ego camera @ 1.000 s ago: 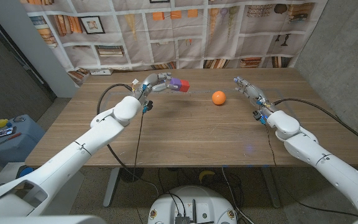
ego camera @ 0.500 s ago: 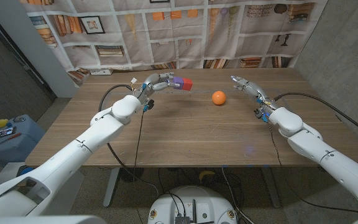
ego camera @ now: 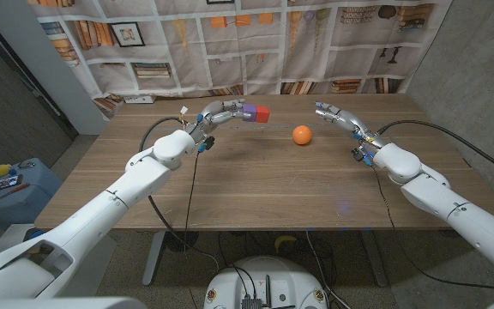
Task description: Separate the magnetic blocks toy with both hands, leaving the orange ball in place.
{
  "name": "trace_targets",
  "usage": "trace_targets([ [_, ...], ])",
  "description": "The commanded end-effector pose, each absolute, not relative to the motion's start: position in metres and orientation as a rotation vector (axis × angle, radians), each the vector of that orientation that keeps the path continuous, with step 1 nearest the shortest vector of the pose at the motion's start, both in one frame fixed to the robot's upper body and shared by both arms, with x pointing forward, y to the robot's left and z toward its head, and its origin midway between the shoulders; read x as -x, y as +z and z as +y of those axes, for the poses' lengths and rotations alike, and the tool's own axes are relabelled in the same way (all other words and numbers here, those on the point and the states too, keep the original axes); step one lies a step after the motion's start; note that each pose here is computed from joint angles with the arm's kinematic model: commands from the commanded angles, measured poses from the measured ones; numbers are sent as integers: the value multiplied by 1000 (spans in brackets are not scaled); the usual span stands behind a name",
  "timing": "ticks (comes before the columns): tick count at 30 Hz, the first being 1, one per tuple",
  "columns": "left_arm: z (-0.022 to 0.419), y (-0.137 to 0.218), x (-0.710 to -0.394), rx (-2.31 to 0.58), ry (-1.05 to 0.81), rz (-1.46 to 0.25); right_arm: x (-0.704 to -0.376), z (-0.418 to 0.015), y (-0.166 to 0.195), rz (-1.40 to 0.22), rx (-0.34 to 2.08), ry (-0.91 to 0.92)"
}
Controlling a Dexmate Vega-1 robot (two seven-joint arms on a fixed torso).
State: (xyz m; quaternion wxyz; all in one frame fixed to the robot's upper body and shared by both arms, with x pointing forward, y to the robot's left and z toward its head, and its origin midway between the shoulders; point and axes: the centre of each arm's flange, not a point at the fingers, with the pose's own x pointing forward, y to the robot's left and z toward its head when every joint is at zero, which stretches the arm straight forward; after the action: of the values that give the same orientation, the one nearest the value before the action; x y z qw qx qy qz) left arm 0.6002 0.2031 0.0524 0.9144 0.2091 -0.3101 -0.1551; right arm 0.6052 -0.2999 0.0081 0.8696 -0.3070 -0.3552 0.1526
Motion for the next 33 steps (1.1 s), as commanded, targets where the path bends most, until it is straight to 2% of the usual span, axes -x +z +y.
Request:
trace_targets([
  [1, 197, 56, -601, -382, -394, -633, -597, -297, 15, -742, 702, 348],
  [33, 160, 67, -623, -336, -552, -637, -592, -284, 23, -738, 660, 501],
])
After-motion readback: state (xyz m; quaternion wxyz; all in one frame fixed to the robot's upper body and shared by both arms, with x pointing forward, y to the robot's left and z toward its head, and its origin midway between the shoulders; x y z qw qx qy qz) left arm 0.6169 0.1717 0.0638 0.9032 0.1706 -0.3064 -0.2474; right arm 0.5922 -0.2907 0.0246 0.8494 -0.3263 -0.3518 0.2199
